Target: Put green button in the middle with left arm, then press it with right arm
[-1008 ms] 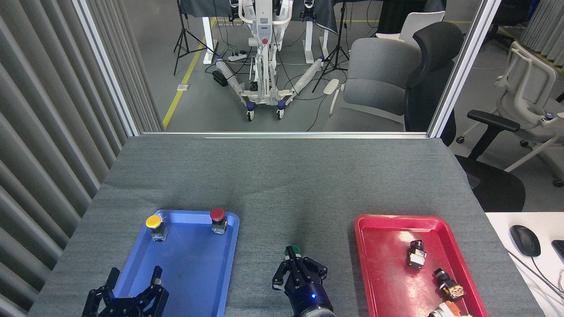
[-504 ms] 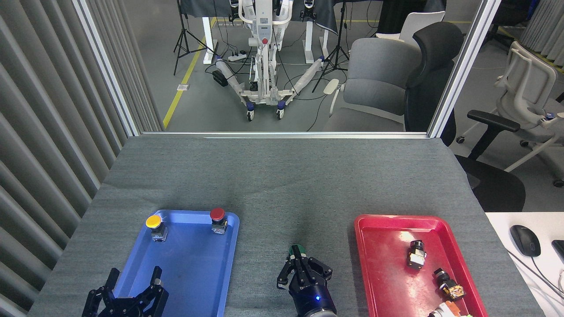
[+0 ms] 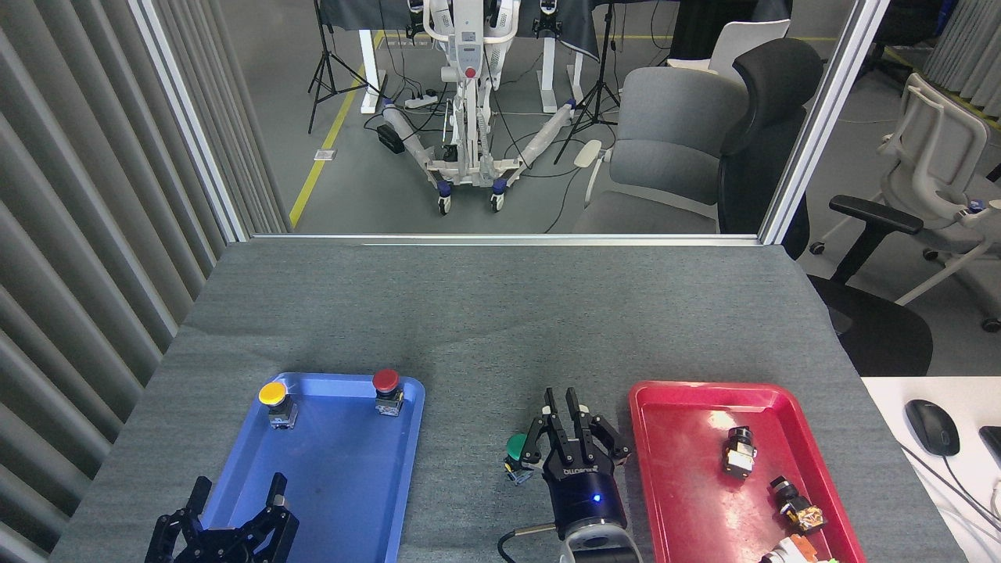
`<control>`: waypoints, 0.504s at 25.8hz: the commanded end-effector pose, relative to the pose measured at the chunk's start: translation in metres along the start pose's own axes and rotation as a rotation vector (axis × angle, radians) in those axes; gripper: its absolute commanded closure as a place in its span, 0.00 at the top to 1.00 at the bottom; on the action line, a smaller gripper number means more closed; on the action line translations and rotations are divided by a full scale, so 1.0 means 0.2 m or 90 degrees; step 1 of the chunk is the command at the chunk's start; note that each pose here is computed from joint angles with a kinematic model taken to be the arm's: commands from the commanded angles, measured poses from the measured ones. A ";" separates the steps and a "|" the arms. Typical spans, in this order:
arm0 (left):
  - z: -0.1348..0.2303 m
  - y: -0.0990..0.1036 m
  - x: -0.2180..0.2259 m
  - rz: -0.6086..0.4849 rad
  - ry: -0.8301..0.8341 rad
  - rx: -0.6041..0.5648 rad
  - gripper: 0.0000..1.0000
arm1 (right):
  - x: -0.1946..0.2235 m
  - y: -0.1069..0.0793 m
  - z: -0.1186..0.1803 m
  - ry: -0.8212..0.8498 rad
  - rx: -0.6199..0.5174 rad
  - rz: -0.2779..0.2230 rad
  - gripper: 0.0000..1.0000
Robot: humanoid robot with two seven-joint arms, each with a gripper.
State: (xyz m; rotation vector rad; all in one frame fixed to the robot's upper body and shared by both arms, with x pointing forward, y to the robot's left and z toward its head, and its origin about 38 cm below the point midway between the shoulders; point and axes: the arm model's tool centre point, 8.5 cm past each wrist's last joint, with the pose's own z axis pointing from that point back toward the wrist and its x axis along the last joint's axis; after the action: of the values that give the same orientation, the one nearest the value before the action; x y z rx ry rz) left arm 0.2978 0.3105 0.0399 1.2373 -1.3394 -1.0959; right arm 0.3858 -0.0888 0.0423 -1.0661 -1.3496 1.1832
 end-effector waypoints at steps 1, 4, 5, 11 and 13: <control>0.00 0.00 0.00 0.000 0.000 -0.001 1.00 | -0.20 0.00 0.07 0.036 -0.005 -0.016 0.99; 0.00 0.00 0.00 0.000 0.000 -0.001 1.00 | -0.35 0.03 0.16 0.060 0.003 -0.019 0.99; 0.00 0.00 0.00 0.000 0.000 -0.001 1.00 | -0.39 0.04 0.19 0.073 0.007 -0.016 0.99; 0.00 0.00 0.00 0.000 0.000 -0.001 1.00 | -0.56 -0.02 0.31 0.102 -0.005 0.019 0.99; 0.00 0.00 0.00 0.000 0.000 -0.001 1.00 | -0.58 -0.03 0.35 0.103 -0.006 0.027 0.99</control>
State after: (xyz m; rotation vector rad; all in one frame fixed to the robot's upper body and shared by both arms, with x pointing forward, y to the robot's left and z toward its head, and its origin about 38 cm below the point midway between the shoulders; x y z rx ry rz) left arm 0.2973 0.3106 0.0394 1.2360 -1.3384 -1.0958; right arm 0.3388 -0.2003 0.0288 -1.1514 -1.2256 1.0913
